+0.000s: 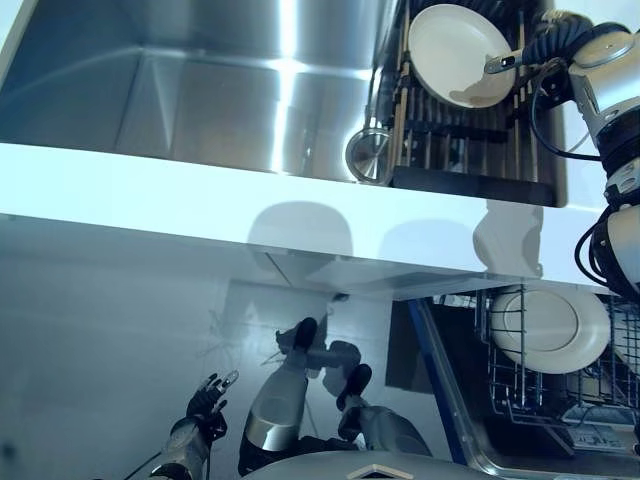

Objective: Take plates into dishwasher

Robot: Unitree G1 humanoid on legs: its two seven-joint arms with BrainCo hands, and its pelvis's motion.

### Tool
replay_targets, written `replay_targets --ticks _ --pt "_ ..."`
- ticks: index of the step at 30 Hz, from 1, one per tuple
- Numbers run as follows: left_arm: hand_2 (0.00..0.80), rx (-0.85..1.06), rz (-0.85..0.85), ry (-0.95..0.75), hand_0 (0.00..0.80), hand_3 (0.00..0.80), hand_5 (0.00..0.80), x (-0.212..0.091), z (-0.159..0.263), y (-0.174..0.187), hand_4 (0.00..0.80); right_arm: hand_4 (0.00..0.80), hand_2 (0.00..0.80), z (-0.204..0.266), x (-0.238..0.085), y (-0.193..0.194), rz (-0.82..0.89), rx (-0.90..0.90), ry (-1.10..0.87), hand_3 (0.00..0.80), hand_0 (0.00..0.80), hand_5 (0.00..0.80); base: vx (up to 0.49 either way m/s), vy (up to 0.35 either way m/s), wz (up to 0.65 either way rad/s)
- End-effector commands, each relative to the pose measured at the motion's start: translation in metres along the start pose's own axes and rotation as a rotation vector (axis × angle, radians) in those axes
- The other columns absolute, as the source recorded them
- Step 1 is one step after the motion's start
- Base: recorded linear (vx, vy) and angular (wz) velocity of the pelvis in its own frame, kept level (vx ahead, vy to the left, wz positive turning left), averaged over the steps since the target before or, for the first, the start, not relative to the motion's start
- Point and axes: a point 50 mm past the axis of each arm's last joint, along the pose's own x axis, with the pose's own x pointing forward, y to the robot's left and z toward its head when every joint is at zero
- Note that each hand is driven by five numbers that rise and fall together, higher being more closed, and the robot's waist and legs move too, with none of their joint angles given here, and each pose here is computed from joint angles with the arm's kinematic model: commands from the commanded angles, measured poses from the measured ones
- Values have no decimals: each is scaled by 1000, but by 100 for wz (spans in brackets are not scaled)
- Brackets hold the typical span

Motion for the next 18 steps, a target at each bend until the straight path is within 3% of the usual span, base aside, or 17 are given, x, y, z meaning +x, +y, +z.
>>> replay_targets --ticks 1,6,11,18 --pt "0 71 -19 -48 0 0 0 2 19 5 0 0 0 56 -20 -45 -270 -322 -258 0 0 0 25 -22 10" --pt "0 89 -39 -39 0 0 0 4 17 -6 0 0 0 59 -18 -6 -296 -541 -358 0 0 0 1 6 1" --pt "0 84 -43 -44 0 0 0 6 19 -10 0 0 0 48 -15 30 -206 -541 -370 0 0 0 -2 2 -1" --pt "0 79 -46 -66 0 0 0 5 22 -8 0 0 0 29 -11 51 -110 -495 -346 0 0 0 -21 -6 0"
